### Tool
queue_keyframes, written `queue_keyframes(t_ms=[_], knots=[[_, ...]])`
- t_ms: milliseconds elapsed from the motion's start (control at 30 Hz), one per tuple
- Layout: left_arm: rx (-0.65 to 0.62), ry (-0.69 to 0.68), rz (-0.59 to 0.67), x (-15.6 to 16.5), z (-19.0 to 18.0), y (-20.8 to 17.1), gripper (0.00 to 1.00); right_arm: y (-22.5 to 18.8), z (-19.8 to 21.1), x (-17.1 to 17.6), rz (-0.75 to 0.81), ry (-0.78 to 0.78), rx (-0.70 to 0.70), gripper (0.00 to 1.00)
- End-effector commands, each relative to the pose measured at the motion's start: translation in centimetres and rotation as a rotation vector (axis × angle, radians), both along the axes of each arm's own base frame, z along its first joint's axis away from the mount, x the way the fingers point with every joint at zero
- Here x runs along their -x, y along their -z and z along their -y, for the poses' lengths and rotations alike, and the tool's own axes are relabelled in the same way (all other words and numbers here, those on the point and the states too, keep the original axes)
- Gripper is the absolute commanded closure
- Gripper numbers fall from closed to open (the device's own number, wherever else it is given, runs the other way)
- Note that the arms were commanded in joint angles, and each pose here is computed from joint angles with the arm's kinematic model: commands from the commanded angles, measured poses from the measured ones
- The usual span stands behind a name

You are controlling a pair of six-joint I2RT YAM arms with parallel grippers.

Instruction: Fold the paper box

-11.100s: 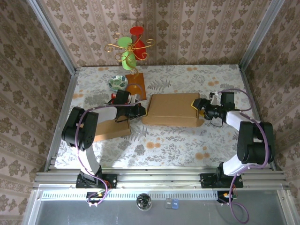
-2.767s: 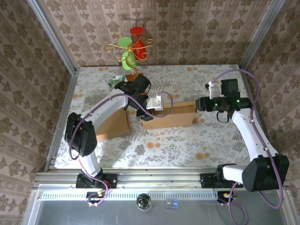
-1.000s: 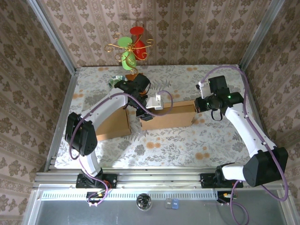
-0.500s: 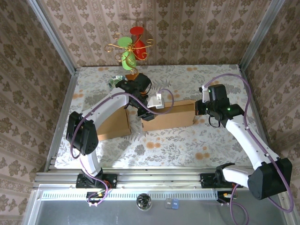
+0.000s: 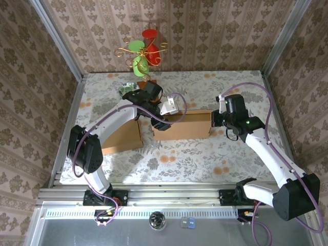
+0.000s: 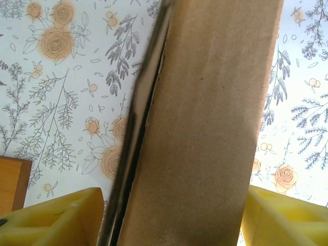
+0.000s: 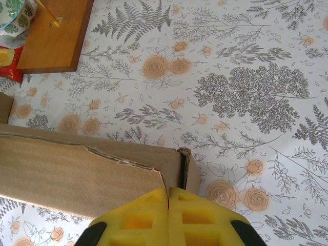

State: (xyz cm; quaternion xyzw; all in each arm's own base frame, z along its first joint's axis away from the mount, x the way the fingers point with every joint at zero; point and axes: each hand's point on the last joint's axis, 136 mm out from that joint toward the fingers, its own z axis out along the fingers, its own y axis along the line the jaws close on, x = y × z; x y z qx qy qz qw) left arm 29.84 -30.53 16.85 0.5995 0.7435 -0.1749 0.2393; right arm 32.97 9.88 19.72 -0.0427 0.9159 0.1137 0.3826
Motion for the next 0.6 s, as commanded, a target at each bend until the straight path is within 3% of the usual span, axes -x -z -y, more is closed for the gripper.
queue_keyframes(t_ms=[0,300,567], knots=[[0.052,-0.050,0.031,-0.3,-0.4,-1.8,0.31,0.6,0.2,0.5,-0.009,0.023,0.012,1.00],[0.128,-0.143,0.054,-1.1,-0.9,-3.7,0.29,0.8,0.2,0.8,-0.012,0.024,0.017,1.00],[0.227,-0.306,0.094,-1.2,-2.7,-6.6,0.33,0.2,0.1,0.7,0.003,0.026,0.007,1.00]])
